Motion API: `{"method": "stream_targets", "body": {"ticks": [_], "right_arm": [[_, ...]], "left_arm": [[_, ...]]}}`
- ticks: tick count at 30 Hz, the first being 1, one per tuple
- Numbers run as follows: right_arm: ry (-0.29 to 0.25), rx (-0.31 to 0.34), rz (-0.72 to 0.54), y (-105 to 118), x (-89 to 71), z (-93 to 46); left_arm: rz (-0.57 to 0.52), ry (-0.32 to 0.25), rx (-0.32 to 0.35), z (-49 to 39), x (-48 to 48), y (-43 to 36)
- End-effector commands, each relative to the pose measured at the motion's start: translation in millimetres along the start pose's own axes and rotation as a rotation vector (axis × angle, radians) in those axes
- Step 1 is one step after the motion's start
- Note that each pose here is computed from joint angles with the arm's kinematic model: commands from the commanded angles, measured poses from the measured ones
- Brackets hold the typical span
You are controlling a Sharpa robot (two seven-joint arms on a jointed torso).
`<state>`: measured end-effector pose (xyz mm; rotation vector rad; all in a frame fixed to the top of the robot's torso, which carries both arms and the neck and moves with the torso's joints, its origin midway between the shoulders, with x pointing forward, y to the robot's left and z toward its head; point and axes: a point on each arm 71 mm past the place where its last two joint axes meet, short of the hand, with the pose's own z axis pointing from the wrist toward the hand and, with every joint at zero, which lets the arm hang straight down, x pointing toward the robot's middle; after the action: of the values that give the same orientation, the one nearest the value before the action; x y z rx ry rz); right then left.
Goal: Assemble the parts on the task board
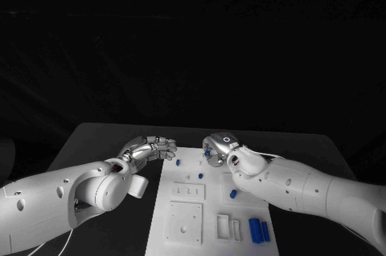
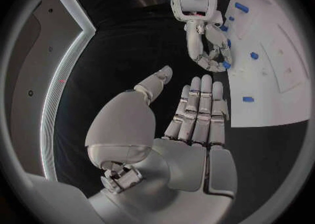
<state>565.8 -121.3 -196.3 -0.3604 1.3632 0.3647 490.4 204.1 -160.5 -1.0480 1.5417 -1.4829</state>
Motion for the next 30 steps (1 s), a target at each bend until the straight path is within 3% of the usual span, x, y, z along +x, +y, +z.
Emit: {"method": "stream_targets", "body": {"ticks": [1,16,30], "right_arm": [[-0.027,-0.005,-0.02,3.0,-1.9,2.1],[-0.029,-0.007,-0.027,5.7,-1.4,6.6],[-0.015,-0.003,-0.033,5.0,0.4,9.7]], "left_arm": [[0.0,0.024,0.012,0.4,3.7,-1.9],[0.003,0.026,0.015,1.3,4.6,-3.4],[0.009,0.034,0.029,3.2,7.0,-10.6]]}}
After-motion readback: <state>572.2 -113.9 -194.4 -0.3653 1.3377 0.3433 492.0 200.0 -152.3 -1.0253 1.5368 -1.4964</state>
